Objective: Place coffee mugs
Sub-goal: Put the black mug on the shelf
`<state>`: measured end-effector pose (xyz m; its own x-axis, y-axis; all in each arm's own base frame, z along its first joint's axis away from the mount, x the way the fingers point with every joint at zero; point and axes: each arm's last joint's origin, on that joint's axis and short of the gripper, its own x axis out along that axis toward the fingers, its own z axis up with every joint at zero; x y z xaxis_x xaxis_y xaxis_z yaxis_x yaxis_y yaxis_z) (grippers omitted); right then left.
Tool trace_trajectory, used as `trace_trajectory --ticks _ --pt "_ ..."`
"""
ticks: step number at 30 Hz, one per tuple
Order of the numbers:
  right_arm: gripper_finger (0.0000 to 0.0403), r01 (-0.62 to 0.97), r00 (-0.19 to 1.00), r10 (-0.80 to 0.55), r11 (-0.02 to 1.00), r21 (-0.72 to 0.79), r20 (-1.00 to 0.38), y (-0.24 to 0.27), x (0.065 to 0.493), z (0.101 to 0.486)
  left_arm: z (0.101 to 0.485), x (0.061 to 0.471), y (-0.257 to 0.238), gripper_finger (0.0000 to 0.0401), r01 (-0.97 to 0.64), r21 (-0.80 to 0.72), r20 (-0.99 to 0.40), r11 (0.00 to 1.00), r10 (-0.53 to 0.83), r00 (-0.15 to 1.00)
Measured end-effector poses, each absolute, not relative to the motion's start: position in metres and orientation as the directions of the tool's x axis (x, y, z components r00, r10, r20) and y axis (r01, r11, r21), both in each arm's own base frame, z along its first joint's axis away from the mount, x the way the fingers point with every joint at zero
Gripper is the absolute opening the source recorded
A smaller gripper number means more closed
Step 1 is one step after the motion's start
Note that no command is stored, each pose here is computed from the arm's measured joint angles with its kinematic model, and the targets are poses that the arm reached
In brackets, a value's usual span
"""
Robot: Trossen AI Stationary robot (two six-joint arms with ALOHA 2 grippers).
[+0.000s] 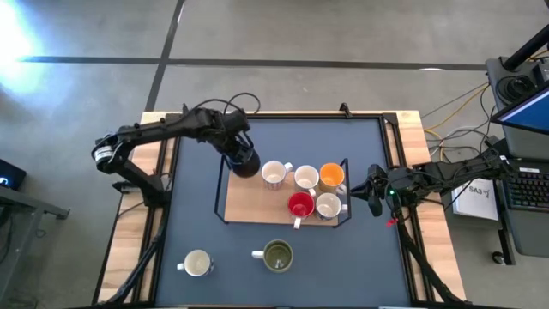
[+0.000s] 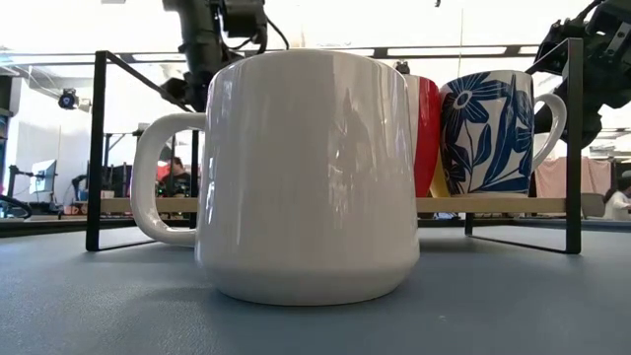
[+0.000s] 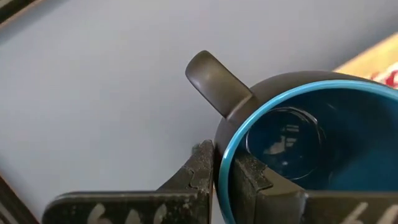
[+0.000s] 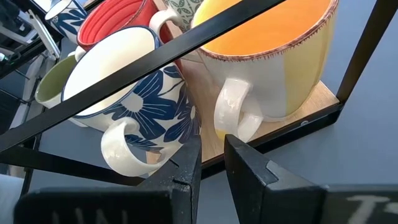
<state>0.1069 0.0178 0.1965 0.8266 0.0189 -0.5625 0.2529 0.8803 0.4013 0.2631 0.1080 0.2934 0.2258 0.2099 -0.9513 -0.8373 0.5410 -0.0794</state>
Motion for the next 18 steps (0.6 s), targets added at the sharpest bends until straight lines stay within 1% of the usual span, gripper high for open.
trace_trajectory --ticks 5,12,18 --pt "0.0059 0.253 0.827 0.019 0.88 0.401 -0.562 0.018 0.107 0.197 0.293 0.266 0.096 0.001 -0.795 -0.083 -0.958 0.601 0.173 0.23" --pt "0.0059 0.253 0.827 0.019 0.88 0.401 -0.562 0.018 0.107 0.197 0.293 0.27 0.084 0.001 -0.767 -0.084 -0.958 0.636 0.16 0.238" --pt "0.0059 0.253 0.827 0.019 0.88 0.401 -0.562 0.018 0.107 0.197 0.29 0.277 0.077 0.001 -0.76 -0.094 -0.956 0.643 0.155 0.249"
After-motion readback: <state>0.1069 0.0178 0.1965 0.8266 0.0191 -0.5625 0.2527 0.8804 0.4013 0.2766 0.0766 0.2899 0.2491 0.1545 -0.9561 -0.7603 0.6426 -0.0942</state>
